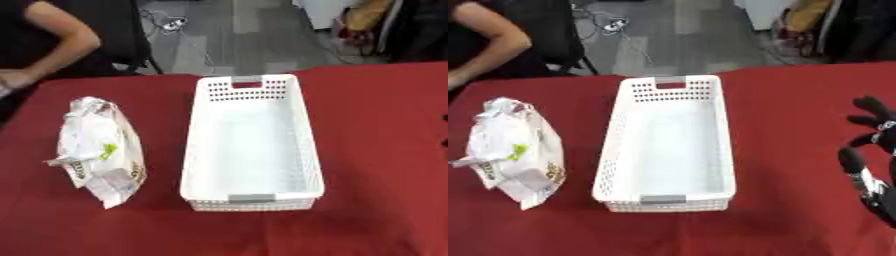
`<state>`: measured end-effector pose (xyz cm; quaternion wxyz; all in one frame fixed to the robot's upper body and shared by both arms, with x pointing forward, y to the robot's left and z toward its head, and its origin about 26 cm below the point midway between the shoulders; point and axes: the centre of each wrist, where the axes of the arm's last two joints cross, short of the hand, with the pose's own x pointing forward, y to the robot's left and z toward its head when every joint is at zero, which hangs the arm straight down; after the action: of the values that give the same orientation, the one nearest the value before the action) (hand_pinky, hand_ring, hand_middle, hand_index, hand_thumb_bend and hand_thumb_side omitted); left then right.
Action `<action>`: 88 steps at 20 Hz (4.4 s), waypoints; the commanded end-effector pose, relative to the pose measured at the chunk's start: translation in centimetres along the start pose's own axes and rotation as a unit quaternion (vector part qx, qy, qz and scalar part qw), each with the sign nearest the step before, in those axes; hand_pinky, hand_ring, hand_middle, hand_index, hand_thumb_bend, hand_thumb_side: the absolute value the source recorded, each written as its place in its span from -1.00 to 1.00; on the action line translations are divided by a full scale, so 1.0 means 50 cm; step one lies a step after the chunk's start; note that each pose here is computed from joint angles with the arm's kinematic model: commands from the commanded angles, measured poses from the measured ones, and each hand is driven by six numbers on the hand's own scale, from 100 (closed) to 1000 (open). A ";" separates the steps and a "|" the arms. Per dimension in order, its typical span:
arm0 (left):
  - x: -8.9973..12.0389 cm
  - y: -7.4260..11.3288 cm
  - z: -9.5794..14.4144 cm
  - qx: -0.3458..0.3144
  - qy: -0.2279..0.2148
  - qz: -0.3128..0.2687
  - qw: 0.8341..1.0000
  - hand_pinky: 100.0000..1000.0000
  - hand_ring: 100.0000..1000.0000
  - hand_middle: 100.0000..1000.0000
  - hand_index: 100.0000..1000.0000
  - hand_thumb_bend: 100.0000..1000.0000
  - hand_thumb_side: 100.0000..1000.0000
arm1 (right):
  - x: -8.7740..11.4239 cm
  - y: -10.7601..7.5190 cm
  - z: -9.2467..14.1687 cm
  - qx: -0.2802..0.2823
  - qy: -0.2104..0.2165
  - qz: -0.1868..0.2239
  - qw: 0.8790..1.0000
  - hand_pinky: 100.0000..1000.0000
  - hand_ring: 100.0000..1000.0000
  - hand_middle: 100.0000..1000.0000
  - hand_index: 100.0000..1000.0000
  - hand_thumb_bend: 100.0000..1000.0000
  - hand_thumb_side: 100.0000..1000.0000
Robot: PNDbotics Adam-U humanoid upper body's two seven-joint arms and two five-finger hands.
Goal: Pick up objects on the table and place them in the box.
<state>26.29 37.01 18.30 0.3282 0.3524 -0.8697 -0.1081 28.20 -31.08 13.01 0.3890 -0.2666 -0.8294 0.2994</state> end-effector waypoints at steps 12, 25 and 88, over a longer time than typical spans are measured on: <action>-0.013 -0.053 0.031 -0.115 0.054 -0.022 0.992 -0.02 0.55 0.97 0.91 0.91 0.83 | 0.006 -0.014 -0.008 -0.002 -0.011 0.010 1.000 0.00 0.55 0.74 1.00 -0.08 0.85; -0.037 -0.078 0.039 -0.194 0.088 -0.077 0.974 0.10 0.57 0.98 0.93 0.90 0.88 | 0.006 -0.013 -0.009 0.000 -0.012 0.009 1.000 0.00 0.55 0.74 1.00 -0.08 0.85; -0.029 -0.069 -0.045 -0.289 0.162 -0.329 0.884 0.60 0.71 0.87 0.90 1.00 0.89 | 0.004 -0.012 -0.008 0.008 -0.010 0.010 1.000 0.00 0.55 0.75 1.00 -0.08 0.85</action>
<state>30.32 35.27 16.95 0.5095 0.5074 -0.5781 -0.3857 28.25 -31.11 12.89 0.3931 -0.2630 -0.8260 0.3066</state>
